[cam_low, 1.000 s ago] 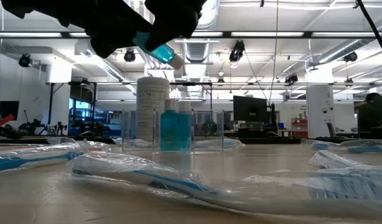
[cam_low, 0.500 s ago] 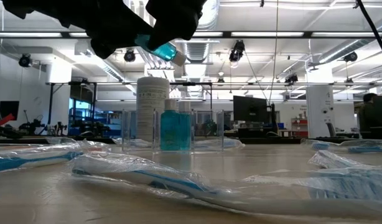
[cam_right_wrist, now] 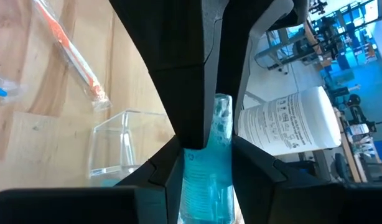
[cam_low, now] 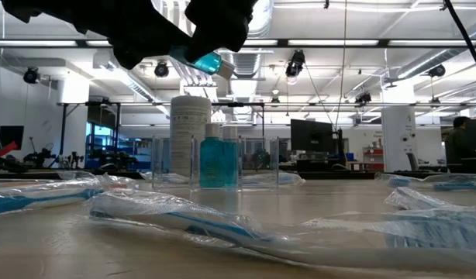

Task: Pick & Place toothbrushing station
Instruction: Put the blue mouthwash into the transparent organizer

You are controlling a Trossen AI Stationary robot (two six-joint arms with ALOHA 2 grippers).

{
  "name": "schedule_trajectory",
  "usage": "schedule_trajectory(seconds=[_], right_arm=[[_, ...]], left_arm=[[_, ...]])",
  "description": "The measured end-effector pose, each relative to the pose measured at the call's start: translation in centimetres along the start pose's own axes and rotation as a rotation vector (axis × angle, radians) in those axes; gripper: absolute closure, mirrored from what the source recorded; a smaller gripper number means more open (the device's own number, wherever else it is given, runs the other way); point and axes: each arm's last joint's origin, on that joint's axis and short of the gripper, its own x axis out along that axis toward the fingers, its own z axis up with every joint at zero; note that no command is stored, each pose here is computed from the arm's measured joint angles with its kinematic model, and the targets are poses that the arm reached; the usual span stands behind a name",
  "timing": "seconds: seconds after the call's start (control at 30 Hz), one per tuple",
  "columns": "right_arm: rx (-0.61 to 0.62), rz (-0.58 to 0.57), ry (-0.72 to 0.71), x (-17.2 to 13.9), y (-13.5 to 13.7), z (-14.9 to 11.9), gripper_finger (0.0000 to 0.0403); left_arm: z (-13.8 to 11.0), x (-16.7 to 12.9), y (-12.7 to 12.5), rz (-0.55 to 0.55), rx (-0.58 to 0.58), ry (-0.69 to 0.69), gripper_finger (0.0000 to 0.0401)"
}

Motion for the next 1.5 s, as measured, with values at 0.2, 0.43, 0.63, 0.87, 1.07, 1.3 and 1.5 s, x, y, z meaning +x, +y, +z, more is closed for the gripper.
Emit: schedule_trajectory(seconds=[0.2,0.43,0.63,0.87,1.07,1.3,1.5], right_arm=[[-0.022,0.012,-0.014,-1.5,-0.4,0.2,0.0244],[-0.011,0.05,-0.035,-5.4,-1.8,-0.3,0.0217],[0.039,0.202,-0.082,-9.1,-3.1,-3.6,0.0224],[0.189,0.473,-0.309,-10.2,-2.7,-9.7,0.0234],[0.369,0.608,-0.758,-9.9,-3.2,-13.7,0.0234],[0.47,0.599,-1.154,-8.8,-4.1,-18.7,0.0234],[0.544,0.517,-1.19,-7.6,-4.8,-21.0,0.0234]], left_arm=[[0.6,-0.1,-0.1,-0.018,0.022,-0.045,0.0316],[1.6,-1.2,0.3,-0.019,0.049,-0.091,0.0316],[2.5,-3.9,1.3,-0.055,0.035,-0.145,0.0316],[1.2,-7.1,2.9,-0.212,0.03,-0.17,0.0316],[0.1,-8.5,4.0,-0.234,0.041,-0.171,0.0316],[-0.2,-9.2,4.7,-0.224,0.102,-0.213,0.0316],[-0.3,-9.1,4.7,-0.205,0.194,-0.221,0.0316]])
